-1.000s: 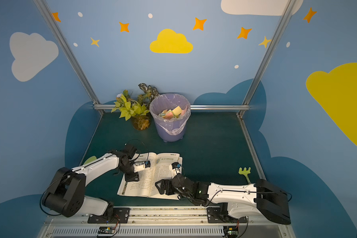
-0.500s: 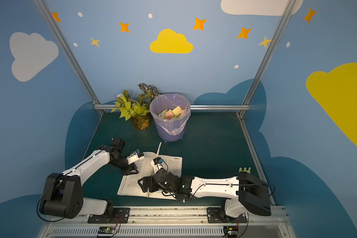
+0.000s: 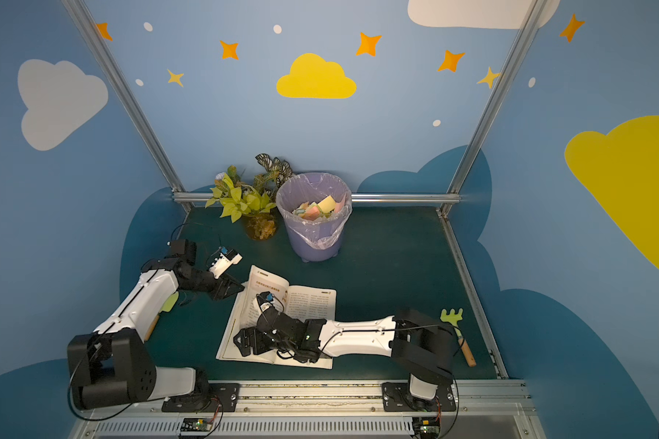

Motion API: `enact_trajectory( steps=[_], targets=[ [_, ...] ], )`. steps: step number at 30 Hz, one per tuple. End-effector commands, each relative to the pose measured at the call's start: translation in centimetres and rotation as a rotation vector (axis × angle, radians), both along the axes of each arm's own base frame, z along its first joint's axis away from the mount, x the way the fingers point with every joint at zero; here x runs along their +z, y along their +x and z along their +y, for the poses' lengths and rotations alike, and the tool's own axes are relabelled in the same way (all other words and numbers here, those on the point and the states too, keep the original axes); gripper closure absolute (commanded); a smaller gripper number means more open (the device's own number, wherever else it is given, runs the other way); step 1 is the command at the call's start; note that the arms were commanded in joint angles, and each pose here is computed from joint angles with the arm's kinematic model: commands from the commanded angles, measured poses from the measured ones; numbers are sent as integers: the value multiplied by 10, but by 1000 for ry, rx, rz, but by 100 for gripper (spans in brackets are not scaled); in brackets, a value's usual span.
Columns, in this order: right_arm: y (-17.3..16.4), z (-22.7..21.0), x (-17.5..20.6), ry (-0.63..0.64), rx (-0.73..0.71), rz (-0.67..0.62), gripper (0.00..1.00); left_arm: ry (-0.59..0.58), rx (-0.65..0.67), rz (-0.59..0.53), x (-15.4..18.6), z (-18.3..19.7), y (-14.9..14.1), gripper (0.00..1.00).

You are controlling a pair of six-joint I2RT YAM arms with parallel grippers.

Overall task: Peel off the used sticky note
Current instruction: Turn the page of the book at the center of the board.

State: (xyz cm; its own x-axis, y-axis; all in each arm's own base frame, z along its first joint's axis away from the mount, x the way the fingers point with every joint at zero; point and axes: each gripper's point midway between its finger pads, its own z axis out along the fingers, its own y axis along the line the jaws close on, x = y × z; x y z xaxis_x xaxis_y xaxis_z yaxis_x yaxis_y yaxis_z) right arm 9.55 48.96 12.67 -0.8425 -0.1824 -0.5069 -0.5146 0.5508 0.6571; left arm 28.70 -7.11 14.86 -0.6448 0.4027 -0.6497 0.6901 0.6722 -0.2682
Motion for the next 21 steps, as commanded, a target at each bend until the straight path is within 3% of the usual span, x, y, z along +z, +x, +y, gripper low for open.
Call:
enact_trajectory(
  steps=[1,11,21],
  targets=[
    [-8,13,-8,-14,43,24,6,-94,-24,-28,27,-12,-10,61],
    [-28,25,-23,-65,115,29,5,-22,-159,-37,16,-35,-40,59],
    [-36,-8,-26,-97,96,20,5,42,-235,1,0,-53,-51,59]
  ],
)
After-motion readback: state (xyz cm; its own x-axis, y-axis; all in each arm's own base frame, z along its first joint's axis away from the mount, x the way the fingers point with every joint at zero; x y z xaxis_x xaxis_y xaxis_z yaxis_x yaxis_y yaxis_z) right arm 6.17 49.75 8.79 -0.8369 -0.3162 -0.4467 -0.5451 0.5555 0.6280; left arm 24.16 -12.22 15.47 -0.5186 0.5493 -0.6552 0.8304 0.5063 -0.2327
